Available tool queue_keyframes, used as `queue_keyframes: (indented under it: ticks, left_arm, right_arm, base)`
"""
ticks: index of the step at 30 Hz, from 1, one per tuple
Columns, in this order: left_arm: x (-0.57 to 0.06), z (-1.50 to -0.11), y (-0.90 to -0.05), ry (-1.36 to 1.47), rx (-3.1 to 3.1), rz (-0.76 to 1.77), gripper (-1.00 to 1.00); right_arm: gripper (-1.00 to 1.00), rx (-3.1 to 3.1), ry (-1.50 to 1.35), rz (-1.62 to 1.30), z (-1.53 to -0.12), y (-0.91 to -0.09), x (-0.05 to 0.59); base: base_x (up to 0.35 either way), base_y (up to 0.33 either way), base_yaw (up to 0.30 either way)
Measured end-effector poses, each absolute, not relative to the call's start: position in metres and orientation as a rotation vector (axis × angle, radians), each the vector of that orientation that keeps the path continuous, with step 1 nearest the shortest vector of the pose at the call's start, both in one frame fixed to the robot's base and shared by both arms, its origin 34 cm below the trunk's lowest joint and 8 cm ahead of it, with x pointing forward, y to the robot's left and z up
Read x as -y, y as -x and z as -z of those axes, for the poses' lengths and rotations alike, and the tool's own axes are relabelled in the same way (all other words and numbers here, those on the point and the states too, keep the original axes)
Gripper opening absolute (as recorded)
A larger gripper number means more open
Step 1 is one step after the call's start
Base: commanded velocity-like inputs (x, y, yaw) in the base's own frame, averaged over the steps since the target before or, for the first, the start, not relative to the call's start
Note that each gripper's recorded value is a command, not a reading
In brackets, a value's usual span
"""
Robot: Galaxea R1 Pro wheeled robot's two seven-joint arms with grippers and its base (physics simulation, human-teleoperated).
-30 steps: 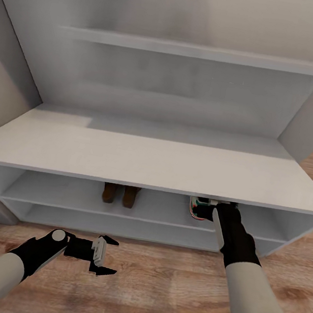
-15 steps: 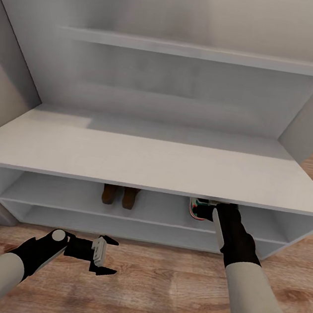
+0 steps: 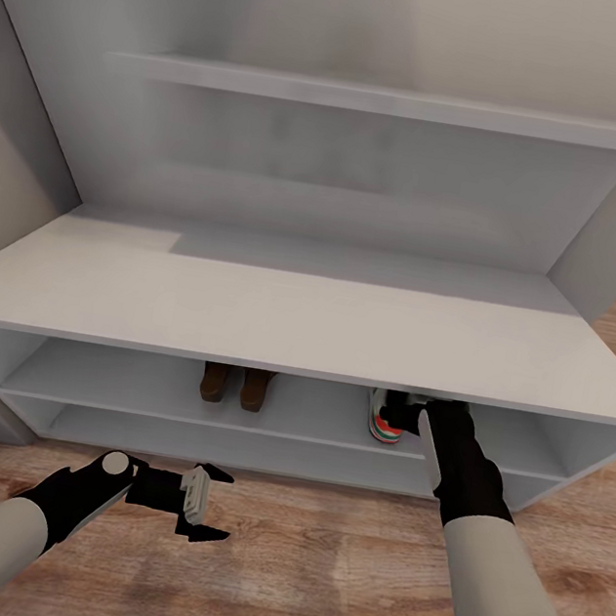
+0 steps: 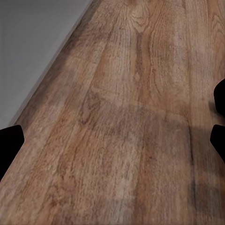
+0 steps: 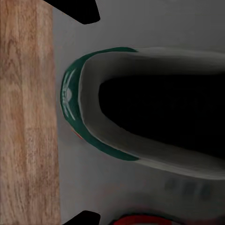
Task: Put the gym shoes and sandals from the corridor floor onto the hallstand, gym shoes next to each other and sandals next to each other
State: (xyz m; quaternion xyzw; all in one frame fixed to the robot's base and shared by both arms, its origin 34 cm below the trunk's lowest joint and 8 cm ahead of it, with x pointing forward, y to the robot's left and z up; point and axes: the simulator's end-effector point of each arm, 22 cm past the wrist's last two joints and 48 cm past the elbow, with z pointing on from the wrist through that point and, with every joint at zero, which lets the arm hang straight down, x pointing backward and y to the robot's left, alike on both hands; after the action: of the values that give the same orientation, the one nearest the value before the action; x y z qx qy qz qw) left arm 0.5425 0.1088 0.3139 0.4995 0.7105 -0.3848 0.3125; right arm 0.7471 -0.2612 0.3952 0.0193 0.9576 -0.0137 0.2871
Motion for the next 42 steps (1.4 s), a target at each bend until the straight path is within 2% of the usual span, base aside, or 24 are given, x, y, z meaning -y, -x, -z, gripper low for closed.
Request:
queue_keyframes:
  ticks: [9, 30, 42]
  left_arm:
    - [-0.1089, -0.3136, -0.5424, -1.318, -1.875, 1.016, 1.00]
    - [-0.1089, -0.3135, -0.5421, -1.319, -1.874, 1.017, 1.00]
    - [-0.1090, -0.3138, -0.5421, -1.319, -1.874, 1.016, 1.00]
  right_arm:
    - [1.00, -2.559, -0.051, 0.037, -0.3949, -0.7472, 0.2611]
    - [1.00, -2.558, -0.049, 0.037, -0.3950, -0.7473, 0.2608]
    - [1.00, -2.555, -0.053, 0.034, -0.3951, -0.7467, 0.2612]
  base:
    - [-0.067, 0.000, 0.000]
    - [-0.321, 0.000, 0.000]
    - [-0.038, 0.000, 0.000]
